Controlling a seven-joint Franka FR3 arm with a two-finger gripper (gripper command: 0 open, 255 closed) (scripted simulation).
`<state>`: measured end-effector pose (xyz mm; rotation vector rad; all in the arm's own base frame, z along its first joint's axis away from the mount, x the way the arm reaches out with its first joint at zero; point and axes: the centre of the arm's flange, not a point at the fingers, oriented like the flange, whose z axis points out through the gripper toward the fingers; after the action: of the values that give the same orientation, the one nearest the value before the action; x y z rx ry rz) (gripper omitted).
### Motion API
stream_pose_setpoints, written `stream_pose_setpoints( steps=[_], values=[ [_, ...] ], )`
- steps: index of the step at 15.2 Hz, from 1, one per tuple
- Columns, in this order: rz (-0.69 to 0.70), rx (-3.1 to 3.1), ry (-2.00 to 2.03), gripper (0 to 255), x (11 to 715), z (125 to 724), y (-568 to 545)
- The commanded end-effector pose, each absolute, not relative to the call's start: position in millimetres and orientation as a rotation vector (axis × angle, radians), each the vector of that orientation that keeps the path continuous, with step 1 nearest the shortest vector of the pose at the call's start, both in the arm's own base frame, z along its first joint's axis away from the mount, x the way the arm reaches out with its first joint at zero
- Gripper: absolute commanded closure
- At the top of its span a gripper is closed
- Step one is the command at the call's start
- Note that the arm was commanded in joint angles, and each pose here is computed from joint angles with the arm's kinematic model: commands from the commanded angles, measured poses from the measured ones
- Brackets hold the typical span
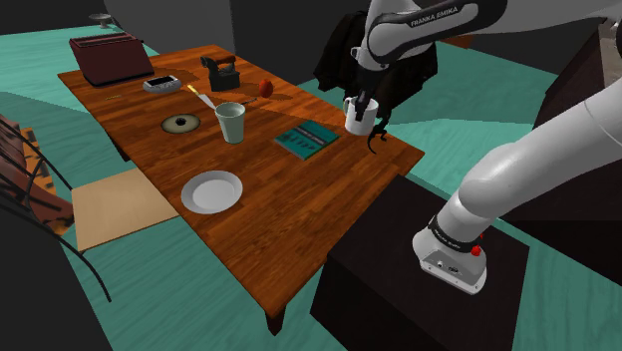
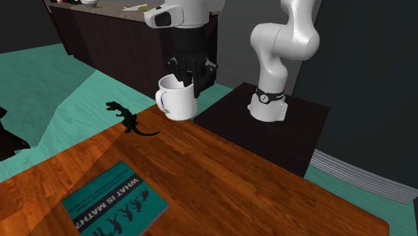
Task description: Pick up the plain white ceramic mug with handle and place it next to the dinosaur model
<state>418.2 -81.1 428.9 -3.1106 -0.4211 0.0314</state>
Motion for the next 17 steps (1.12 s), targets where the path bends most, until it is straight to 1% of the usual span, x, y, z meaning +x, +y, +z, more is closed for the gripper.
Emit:
stream_pose_setpoints(
  steps=[1,17],
  values=[
    [0.031,-3.111,-0.425,255,412.5,429.1,-106.1],
    [0.031,-3.111,-0.425,255,357.1,429.4,-308.3]
  ],
)
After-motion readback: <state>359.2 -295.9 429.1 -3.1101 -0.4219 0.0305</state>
